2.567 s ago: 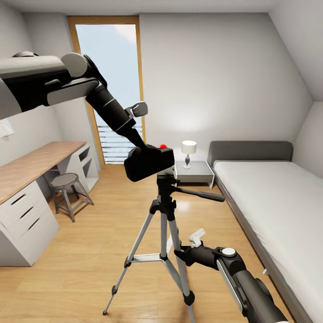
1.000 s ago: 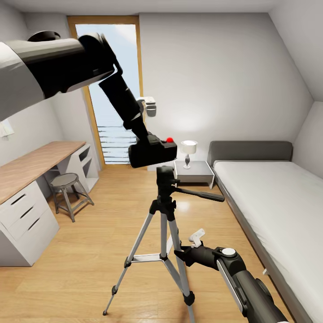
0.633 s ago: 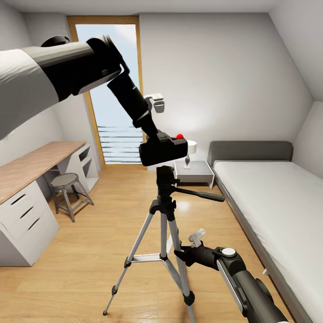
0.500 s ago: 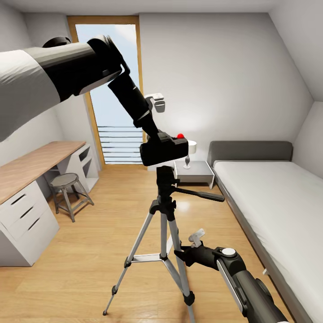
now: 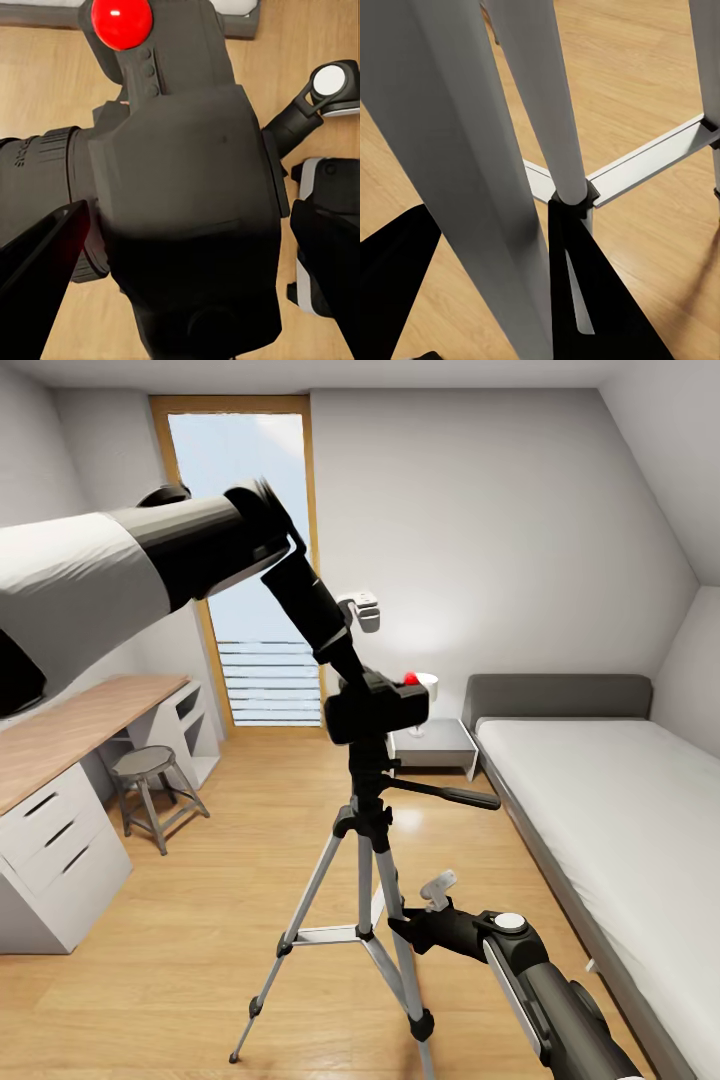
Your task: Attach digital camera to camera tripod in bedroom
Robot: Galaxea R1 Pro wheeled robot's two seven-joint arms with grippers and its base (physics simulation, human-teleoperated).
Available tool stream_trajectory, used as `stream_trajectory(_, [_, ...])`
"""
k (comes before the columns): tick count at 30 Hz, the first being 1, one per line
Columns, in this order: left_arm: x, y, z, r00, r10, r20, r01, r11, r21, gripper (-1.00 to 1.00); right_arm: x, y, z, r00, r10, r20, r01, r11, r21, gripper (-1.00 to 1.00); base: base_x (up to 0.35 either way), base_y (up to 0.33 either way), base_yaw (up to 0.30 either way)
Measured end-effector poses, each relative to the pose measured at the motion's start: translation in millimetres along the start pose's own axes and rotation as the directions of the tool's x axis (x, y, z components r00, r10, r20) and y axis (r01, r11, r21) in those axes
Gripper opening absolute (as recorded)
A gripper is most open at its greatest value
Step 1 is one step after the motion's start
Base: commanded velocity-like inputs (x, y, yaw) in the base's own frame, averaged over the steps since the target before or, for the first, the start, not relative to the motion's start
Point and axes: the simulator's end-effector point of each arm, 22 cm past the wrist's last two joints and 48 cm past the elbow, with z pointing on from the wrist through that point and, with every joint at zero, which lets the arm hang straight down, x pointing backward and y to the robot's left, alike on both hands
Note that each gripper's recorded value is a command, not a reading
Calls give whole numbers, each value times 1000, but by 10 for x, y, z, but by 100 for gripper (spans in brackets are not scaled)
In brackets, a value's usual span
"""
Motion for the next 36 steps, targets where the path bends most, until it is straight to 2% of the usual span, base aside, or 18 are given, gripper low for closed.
stream_trajectory(7, [12,-9,115,1000,7,-7,-7,1000,12,-100,0,0,0,1000,0,0,0,1000,0,-100,0,0,0])
stream_trajectory(18, [42,4,123,1000,16,-9,-16,1000,13,-100,1,0,0,1000,0,0,0,1000,0,-100,0,0,0])
stream_trajectory(36, [74,41,88,993,115,4,-115,993,8,-100,0,0,0,1000,0,0,0,1000,0,-100,0,0,0])
